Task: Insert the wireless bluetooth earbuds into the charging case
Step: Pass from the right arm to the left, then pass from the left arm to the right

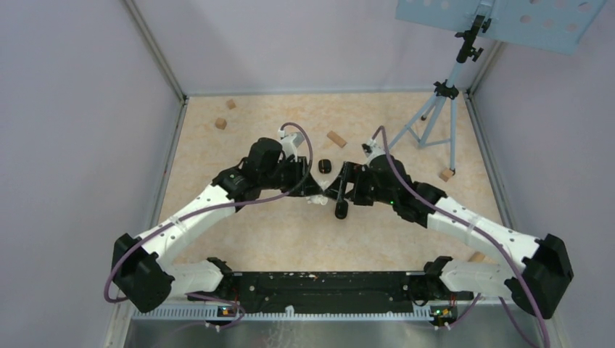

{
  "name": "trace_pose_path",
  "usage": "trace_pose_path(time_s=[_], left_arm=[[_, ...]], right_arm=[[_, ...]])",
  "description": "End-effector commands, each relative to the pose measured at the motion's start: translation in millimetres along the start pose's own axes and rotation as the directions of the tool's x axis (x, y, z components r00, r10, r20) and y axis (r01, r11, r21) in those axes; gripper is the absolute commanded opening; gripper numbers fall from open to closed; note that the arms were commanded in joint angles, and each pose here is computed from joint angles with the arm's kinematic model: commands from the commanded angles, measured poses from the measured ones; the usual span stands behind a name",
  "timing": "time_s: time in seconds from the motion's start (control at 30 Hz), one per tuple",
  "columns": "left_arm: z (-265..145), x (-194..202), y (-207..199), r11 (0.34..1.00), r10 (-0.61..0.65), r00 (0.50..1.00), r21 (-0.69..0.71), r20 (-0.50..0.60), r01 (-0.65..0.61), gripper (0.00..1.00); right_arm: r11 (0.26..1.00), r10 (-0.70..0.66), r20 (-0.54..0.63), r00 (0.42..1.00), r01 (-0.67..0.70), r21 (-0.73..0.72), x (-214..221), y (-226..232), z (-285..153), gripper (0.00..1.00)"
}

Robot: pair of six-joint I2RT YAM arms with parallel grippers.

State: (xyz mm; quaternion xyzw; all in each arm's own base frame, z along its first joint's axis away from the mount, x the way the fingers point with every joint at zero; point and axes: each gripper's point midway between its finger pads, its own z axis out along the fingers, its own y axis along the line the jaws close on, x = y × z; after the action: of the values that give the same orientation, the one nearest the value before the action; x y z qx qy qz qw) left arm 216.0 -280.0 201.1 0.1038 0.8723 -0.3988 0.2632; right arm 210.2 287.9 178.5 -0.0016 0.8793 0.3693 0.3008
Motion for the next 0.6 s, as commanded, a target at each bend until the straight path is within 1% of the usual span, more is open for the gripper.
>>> trace_pose_path(time_s=[0.0,0.13,0.2,0.27,0.37,0.43,0.57], left_arm=[[-2.7,-13.6,-24.9,0.992,0.036,0.999,0.123,-0.022,-0.033,0.0],[-11.2,-17.2,-30.4,0.97,-0.01,0.997,0.242,-0.073,0.027,0.0],[-17.6,-20.5,-30.1,0.948,-0.028,0.995,0.312,-0.094,0.057,0.0],[-24.3,-24.0,-28.2,0.924,-0.048,0.993,0.371,-0.112,0.086,0.0],[-34.8,-30.3,-25.4,0.89,-0.079,0.989,0.437,-0.126,0.127,0.0],[-41.6,-32.2,-26.6,0.868,-0.091,0.986,0.474,-0.137,0.146,0.0],[-54.8,-33.0,-33.9,0.809,-0.09,0.982,0.563,-0.165,0.169,0.0]], right_arm=[[0.94,-0.017,0.201,0.979,0.084,-0.331,-52.1,72.0,-59.6,0.83],[0.862,0.023,0.273,0.962,0.119,-0.493,-50.0,79.8,-82.6,0.84],[0.823,0.046,0.288,0.956,0.128,-0.554,-48.0,85.6,-91.7,0.84],[0.791,0.07,0.291,0.954,0.124,-0.599,-46.6,89.2,-96.8,0.84],[0.765,0.118,0.279,0.953,0.092,-0.637,-46.5,88.6,-96.8,0.83],[0.743,0.153,0.276,0.949,0.074,-0.665,-48.6,88.7,-97.1,0.8],[0.671,0.208,0.247,0.946,0.046,-0.74,-48.8,92.8,-99.1,0.75]])
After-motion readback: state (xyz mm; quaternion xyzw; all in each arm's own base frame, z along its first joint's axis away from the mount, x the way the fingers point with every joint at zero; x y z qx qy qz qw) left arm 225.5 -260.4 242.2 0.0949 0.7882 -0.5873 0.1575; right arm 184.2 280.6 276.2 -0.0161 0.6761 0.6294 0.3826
